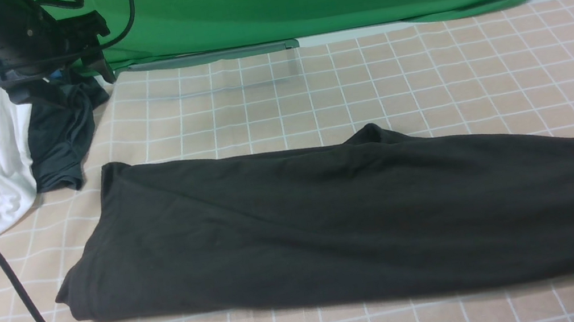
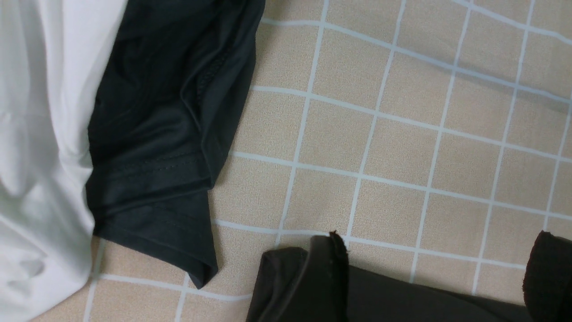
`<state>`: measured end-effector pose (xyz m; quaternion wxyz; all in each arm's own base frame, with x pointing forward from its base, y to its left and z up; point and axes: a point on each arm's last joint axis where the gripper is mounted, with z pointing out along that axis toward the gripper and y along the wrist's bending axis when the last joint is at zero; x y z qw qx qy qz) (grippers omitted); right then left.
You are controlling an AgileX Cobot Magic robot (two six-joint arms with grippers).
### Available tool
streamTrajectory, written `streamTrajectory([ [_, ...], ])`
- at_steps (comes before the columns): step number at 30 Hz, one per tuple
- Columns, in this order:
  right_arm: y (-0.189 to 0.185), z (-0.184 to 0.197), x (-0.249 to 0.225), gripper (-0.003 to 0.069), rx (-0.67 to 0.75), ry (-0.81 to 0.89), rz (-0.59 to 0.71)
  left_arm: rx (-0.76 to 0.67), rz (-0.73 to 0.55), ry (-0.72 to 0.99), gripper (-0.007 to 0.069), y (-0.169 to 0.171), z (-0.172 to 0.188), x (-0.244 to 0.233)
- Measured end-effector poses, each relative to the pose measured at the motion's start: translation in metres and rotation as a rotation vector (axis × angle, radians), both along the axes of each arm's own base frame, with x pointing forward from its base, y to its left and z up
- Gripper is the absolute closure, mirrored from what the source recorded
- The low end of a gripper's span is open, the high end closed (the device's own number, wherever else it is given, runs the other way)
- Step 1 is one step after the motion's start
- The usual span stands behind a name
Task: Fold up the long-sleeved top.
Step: Use the right arm to clamp the right edge of the fabric
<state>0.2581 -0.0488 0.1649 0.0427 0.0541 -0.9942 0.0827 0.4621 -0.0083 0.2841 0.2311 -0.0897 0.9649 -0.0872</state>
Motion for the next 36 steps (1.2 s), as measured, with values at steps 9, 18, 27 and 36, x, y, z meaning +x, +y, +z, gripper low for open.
streamTrajectory([
  [9,-0.014,0.012,0.0,0.0137,-0.144,0.088,0.04,0.0,0.0,-0.002,0.0083,0.0,0.0,0.0],
  [18,0.002,0.087,0.039,0.0543,0.061,-0.132,-0.184,0.0,0.002,-0.015,0.0083,0.0,0.001,0.001],
  [27,0.021,0.031,0.013,0.0628,0.158,0.015,-0.147,0.0,0.003,-0.021,0.0083,0.0,0.001,0.002],
  [36,-0.002,-0.008,-0.009,0.0629,0.087,0.048,-0.204,0.001,0.005,-0.034,0.0083,0.0,0.001,0.003],
])
